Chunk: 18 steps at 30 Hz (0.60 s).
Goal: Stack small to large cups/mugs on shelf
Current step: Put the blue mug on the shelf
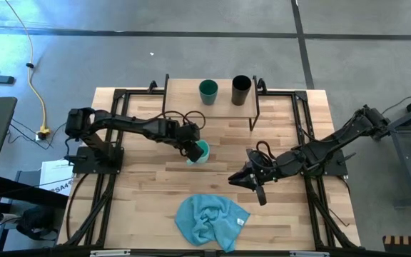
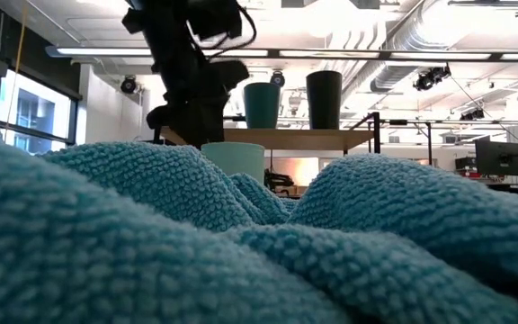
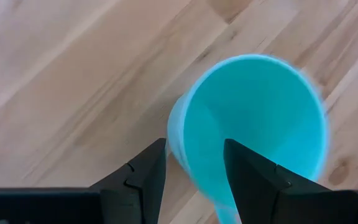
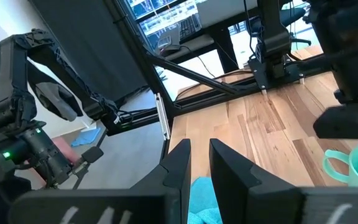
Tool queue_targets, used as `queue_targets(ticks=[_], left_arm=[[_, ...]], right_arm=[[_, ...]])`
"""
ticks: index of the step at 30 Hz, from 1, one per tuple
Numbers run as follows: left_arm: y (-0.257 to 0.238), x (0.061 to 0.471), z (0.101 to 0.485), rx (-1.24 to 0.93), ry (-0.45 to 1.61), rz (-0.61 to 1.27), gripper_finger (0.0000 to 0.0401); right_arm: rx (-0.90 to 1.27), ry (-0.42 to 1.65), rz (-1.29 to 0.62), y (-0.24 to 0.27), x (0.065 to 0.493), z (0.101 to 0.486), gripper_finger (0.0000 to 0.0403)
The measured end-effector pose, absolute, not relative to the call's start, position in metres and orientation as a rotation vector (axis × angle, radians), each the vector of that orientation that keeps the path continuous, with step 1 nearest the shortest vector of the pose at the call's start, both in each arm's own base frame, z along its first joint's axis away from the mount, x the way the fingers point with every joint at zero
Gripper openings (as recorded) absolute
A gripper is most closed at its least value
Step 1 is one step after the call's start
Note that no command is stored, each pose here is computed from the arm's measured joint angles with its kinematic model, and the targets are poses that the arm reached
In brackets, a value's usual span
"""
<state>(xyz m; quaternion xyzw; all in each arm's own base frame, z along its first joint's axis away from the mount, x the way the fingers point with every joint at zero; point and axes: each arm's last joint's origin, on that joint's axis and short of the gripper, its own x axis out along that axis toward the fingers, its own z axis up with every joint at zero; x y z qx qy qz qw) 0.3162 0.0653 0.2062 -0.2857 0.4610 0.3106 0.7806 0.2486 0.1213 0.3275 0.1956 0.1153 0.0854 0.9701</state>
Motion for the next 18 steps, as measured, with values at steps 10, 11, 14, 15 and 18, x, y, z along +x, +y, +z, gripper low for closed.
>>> queue_targets(ticks=[10,11,14,15,18], left_arm=[[0.065,0.3177,0.2005,-0.635,1.015,0.67,0.0112],[0.065,0.3176,0.2005,-0.634,1.016,0.671,0.0096],[0.065,0.3176,0.2005,-0.632,1.015,0.674,0.0037],[0.065,0.3176,0.2005,-0.631,1.015,0.675,0.0019],[0.065,0.3173,0.2004,-0.632,1.017,0.678,0.0013]], right_arm=[[0.398,0.233,0.172,0.1213,0.2486,0.3276,0.005],[0.397,0.234,0.172,0.1213,0.2486,0.3274,0.005],[0.396,0.234,0.172,0.1213,0.2486,0.3274,0.005],[0.395,0.238,0.171,0.1213,0.2486,0.327,0.005],[0.392,0.246,0.169,0.1212,0.2483,0.3261,0.005]])
